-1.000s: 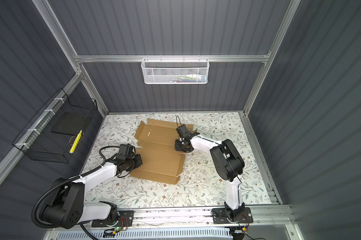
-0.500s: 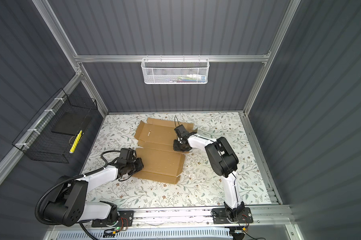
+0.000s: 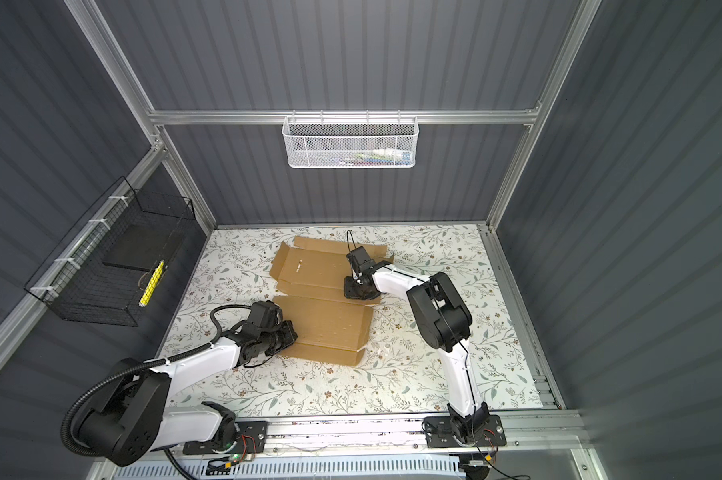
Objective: Fold the paper box
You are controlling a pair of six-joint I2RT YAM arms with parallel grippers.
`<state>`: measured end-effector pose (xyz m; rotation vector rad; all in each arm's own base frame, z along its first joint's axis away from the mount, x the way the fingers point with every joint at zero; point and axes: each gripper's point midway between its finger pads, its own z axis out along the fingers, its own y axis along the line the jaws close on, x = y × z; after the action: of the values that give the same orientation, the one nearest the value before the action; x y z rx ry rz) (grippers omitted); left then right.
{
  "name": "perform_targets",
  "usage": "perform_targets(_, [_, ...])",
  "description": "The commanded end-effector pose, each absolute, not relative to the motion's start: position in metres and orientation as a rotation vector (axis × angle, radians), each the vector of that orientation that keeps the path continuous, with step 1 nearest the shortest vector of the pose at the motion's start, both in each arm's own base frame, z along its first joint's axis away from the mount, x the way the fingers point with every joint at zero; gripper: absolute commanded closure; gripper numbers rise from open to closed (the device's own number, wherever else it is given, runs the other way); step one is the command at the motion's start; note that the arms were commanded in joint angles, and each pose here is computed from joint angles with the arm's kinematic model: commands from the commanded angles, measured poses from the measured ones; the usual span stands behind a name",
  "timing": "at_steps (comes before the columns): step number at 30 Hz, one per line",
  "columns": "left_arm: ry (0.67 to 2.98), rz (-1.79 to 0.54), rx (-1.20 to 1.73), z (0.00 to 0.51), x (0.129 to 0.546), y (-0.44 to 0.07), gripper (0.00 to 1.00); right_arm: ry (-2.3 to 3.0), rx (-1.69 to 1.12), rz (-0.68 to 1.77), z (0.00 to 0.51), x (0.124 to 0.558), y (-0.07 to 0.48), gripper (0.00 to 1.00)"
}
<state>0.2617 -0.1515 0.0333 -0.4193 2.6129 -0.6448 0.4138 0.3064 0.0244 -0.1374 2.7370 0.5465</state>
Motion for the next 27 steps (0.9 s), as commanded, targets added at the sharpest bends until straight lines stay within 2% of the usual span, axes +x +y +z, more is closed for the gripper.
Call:
perform_targets(1, [2.635,-0.564,-0.403,0.045,0.259,-0.144,1.0,2.717,-0.173,0.548,0.037,0.413,0.303,0.82])
perform_targets(7, [2.629,-0.419,-0.281,0.069,0.291,-0.138,1.0,2.679,-0.193,0.566,0.056,0.402,0.297,0.8])
perform_targets(14, [2.501,-0.447,-0.275,0.118,0.355,-0.107,1.0,2.641,-0.178,0.57,0.076,0.392,0.288,0.79])
perform_targets(17, [2.449,-0.433,-0.16,0.134,0.38,-0.102,1.0,2.624,-0.172,0.572,0.083,0.39,0.285,0.79])
perform_targets(20, [2.444,-0.405,-0.108,0.139,0.402,-0.097,1.0,2.615,-0.179,0.578,0.088,0.389,0.285,0.78])
perform_targets(24, [2.474,-0.507,-0.167,0.13,0.434,-0.088,0.99,2.612,-0.191,0.576,0.091,0.39,0.286,0.78])
perform_targets(27, [2.491,-0.614,-0.172,0.12,0.46,-0.088,0.76,2.605,-0.196,0.578,0.094,0.391,0.287,0.78])
